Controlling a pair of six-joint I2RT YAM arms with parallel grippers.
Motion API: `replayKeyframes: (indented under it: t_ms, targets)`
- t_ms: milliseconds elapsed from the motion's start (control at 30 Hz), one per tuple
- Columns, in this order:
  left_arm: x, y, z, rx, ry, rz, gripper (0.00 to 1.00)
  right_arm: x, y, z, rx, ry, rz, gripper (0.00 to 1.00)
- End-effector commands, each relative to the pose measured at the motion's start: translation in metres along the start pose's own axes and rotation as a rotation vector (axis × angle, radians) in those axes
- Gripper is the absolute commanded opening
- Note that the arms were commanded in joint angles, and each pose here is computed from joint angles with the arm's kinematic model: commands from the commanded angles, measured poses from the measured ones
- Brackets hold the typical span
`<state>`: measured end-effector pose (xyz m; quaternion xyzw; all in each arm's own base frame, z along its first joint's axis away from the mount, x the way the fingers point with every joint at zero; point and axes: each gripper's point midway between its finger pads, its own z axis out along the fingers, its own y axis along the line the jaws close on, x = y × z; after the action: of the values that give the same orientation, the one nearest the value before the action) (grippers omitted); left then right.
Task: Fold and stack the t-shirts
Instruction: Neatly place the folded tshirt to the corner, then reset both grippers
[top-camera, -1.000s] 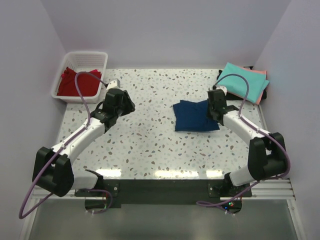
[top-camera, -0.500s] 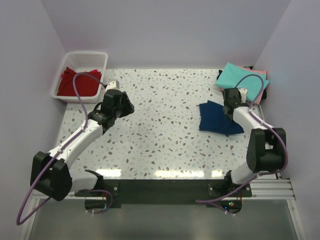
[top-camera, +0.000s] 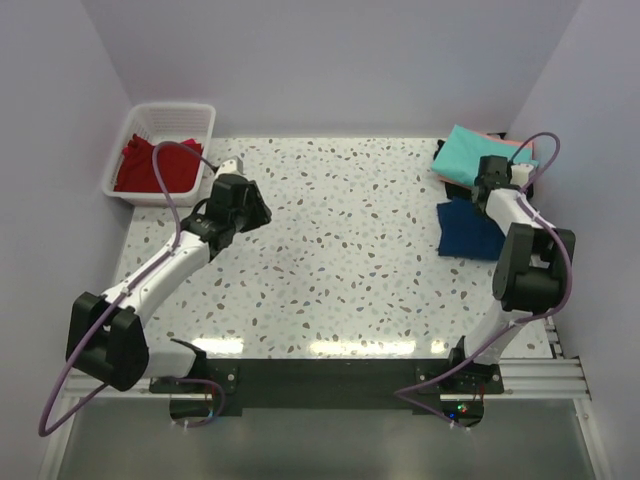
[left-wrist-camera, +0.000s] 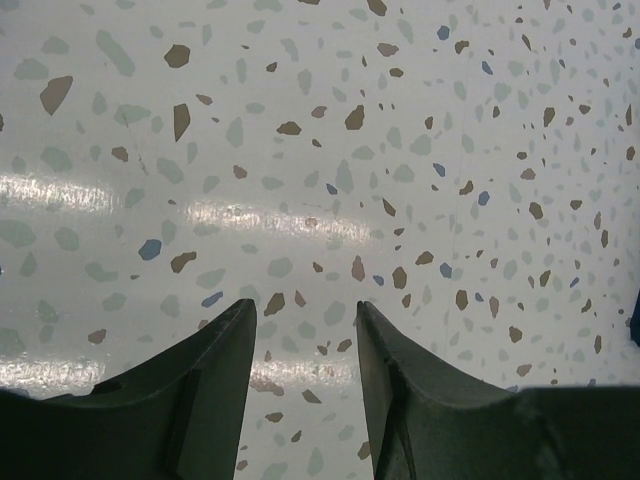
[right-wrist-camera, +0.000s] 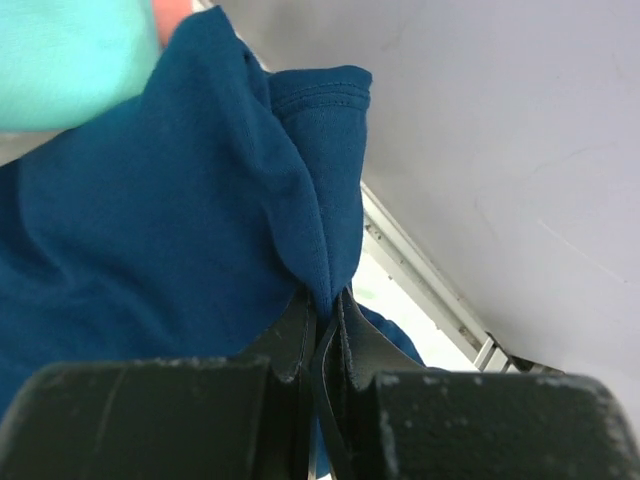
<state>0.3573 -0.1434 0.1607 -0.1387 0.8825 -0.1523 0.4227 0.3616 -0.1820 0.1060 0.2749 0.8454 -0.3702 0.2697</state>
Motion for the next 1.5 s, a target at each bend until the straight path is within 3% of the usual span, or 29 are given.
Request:
replayKeyframes:
  t_ms: [0, 467, 567, 600, 667, 700, 1000, 1167, 1467]
  targets:
    - [-0.019, -0.012, -0.002, 0.026, -0.031, 0.010, 0.50, -0.017, -0.027, 0.011, 0.118, -0.014, 0.038, 0.00]
    - [-0.013, -0.026, 0.009, 0.044, -0.003, 0.036, 0.50, -0.011, -0.032, 0.045, 0.186, 0.051, 0.061, 0.00]
    - [-0.010, -0.027, 0.012, 0.040, 0.004, 0.052, 0.51, -0.014, -0.035, 0.040, 0.179, 0.038, 0.099, 0.28]
    - [-0.008, -0.026, 0.013, 0.032, 0.003, 0.055, 0.52, -0.015, -0.036, 0.039, 0.181, 0.031, 0.105, 0.50]
    - [-0.006, -0.024, 0.014, 0.024, 0.005, 0.060, 0.54, -0.020, -0.044, 0.032, 0.191, 0.009, 0.134, 0.66]
    - [-0.006, -0.024, 0.014, 0.025, 0.001, 0.062, 0.55, -0.022, -0.047, 0.028, 0.196, 0.001, 0.151, 0.68]
    - [0.004, -0.022, 0.021, 0.028, 0.012, 0.071, 0.57, -0.031, -0.037, -0.014, 0.095, -0.090, 0.188, 0.69]
    - [0.009, -0.028, 0.016, 0.047, -0.001, 0.110, 0.59, -0.032, 0.010, -0.065, -0.046, -0.175, 0.122, 0.69]
    - [0.013, -0.032, 0.005, 0.057, -0.017, 0.155, 0.65, -0.008, 0.091, -0.165, -0.459, -0.232, 0.029, 0.68]
